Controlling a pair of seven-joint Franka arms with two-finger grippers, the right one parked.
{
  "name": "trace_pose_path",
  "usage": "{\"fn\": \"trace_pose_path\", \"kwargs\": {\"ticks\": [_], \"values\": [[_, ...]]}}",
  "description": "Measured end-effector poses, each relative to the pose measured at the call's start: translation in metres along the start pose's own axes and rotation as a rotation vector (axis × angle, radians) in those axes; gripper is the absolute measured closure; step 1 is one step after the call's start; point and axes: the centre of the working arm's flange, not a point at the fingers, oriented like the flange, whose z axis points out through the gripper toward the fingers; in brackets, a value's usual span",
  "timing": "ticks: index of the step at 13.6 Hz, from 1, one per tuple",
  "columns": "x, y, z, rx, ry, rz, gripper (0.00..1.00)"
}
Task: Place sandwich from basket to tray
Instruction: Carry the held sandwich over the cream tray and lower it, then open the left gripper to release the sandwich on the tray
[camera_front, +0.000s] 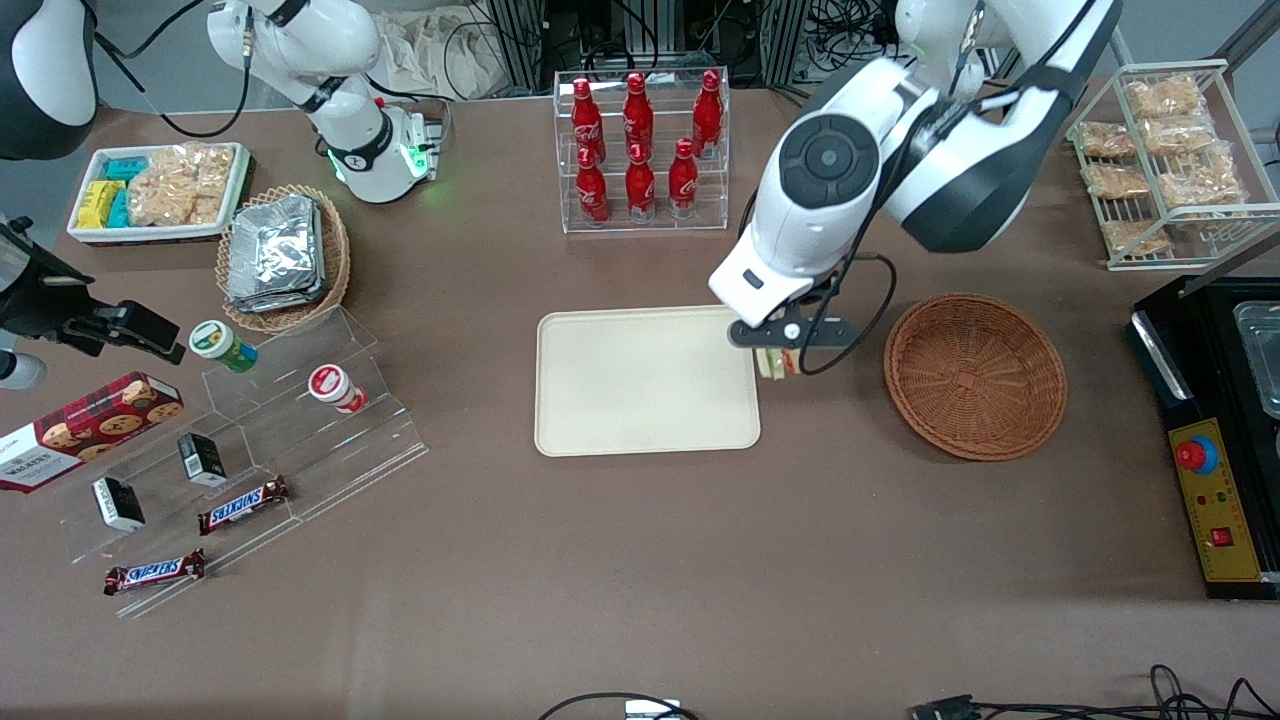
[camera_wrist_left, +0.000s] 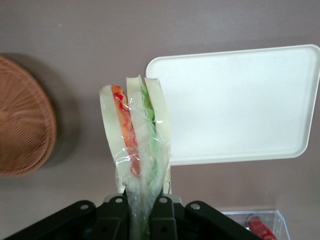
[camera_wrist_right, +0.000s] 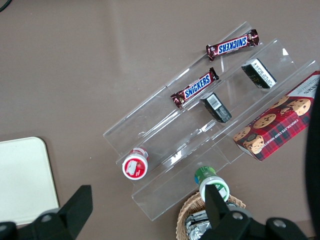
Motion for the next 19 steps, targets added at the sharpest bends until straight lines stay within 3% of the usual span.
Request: {"fn": "trace_pose_path", "kwargs": {"ticks": [2,6,9,12,15,17,19], "values": [[0.004,0.013,0.051,-0.018,0.033,0.028,0.85],[0.018,0.015,0.156,0.031,0.058,0.034,0.85],[0.031,0.023,0.209,0.001,0.062,0.003,0.85],[0.03,0.033,0.229,-0.029,0.051,-0.004,0.85],[0.027,0.038,0.23,-0.033,0.049,-0.018,0.85],[0.026,0.039,0.232,-0.033,0.047,-0.021,0.8],[0.026,0.039,0.234,-0.033,0.042,-0.022,0.67]]}}
